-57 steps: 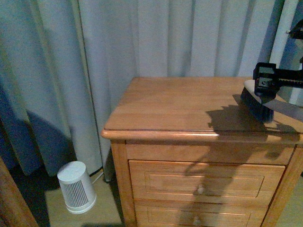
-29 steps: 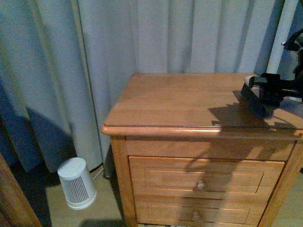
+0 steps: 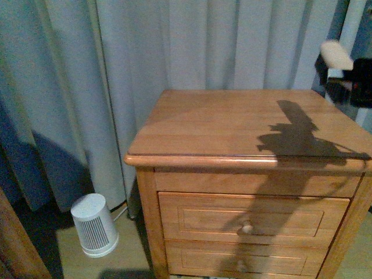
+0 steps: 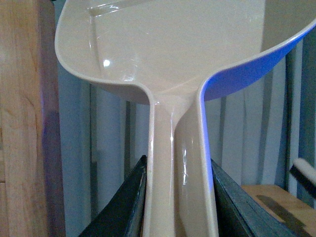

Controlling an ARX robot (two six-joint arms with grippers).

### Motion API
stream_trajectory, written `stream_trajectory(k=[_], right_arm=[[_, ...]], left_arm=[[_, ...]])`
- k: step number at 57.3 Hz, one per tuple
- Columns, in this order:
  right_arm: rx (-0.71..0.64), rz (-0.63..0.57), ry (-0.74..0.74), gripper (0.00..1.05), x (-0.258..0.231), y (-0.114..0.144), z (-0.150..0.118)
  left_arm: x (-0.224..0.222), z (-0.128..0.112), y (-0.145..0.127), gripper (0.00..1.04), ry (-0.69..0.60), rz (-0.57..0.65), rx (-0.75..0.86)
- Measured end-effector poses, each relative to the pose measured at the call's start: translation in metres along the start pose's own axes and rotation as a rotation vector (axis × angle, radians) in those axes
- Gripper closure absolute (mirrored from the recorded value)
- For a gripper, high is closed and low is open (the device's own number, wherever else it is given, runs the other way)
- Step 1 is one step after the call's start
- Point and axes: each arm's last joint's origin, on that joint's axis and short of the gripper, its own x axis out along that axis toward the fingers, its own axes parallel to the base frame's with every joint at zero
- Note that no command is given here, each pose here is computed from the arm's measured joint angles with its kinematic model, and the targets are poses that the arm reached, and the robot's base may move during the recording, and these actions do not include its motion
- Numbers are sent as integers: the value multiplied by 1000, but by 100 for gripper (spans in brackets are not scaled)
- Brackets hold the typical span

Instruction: Clean up trash

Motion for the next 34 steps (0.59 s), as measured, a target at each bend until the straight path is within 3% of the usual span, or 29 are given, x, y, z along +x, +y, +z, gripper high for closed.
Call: stream_trajectory(k=[11,22,34], right_arm=[[-75,-16,-422,84,-86,-17,3],[-92,-95,-591,84,-148,-39,-23],[-59,-144,-717,84,-183,-52,-30]], left_arm=[[0,0,0,76,0,0,0],[0,0,0,76,0,0,0],[0,0,0,76,0,0,0]])
